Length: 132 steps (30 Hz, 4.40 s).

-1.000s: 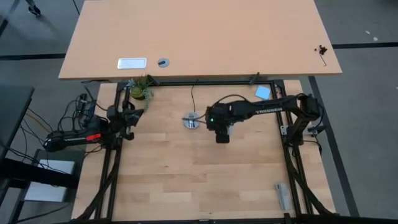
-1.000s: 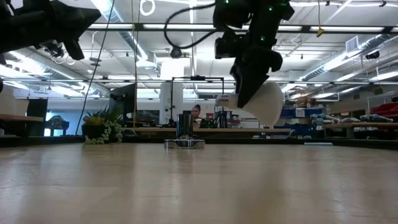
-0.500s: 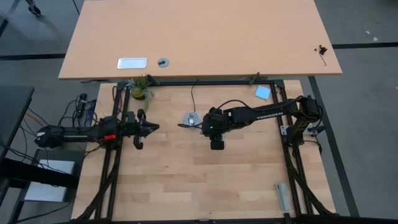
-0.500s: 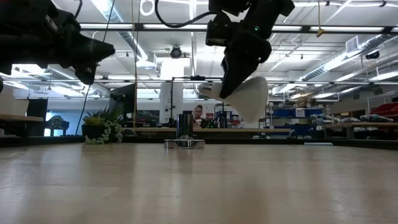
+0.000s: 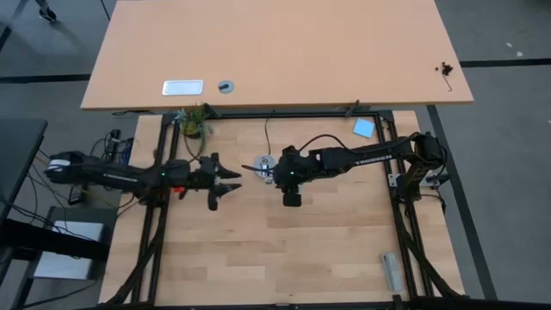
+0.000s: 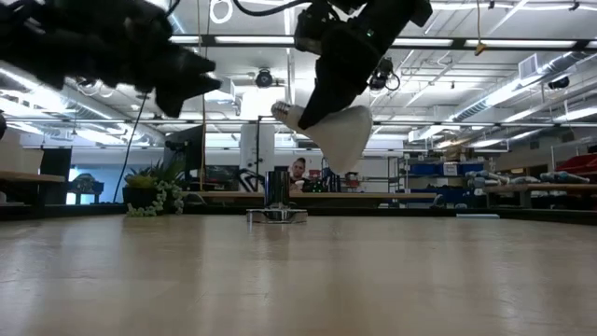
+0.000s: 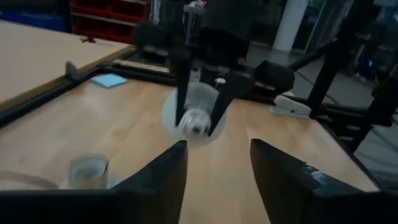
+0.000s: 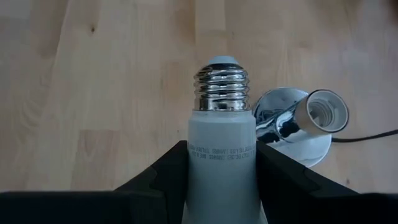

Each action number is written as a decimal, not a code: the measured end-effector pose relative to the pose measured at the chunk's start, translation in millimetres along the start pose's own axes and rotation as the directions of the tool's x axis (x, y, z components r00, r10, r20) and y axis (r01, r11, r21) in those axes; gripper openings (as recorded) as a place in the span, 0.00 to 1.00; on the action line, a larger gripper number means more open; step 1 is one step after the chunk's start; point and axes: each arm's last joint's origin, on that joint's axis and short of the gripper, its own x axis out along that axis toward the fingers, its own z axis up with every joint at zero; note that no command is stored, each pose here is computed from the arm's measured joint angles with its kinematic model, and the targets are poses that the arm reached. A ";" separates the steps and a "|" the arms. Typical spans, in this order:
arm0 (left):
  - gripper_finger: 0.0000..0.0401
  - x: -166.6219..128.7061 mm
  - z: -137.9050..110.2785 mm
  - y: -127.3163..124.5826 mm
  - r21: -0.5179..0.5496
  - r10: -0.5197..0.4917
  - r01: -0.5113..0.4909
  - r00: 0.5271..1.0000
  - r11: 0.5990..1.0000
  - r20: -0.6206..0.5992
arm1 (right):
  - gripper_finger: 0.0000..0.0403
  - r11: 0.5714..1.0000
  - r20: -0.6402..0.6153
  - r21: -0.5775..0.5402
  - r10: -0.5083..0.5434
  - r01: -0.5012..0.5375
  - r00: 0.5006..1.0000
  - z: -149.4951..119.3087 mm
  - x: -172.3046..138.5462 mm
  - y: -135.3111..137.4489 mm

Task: Screw lightbulb
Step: Insert the white lightbulb into the desk lamp

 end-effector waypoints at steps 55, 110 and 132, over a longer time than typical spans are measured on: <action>0.60 100.2 5.1 -6.4 0.002 -0.066 0.070 0.954 0.998 -0.293 | 0.41 0.998 0.010 -0.009 0.062 -0.062 0.998 0.7 -0.4 12.2; 0.31 102.8 76.1 46.8 0.019 -0.019 0.014 0.962 1.000 0.274 | 0.59 0.951 0.476 0.145 -0.308 0.272 0.824 -1.7 -220.0 -2.4; 0.30 77.1 114.7 57.1 0.176 -0.231 0.156 0.770 0.972 0.594 | 0.52 0.968 0.886 0.235 -0.176 -0.090 0.429 -97.6 -111.3 14.9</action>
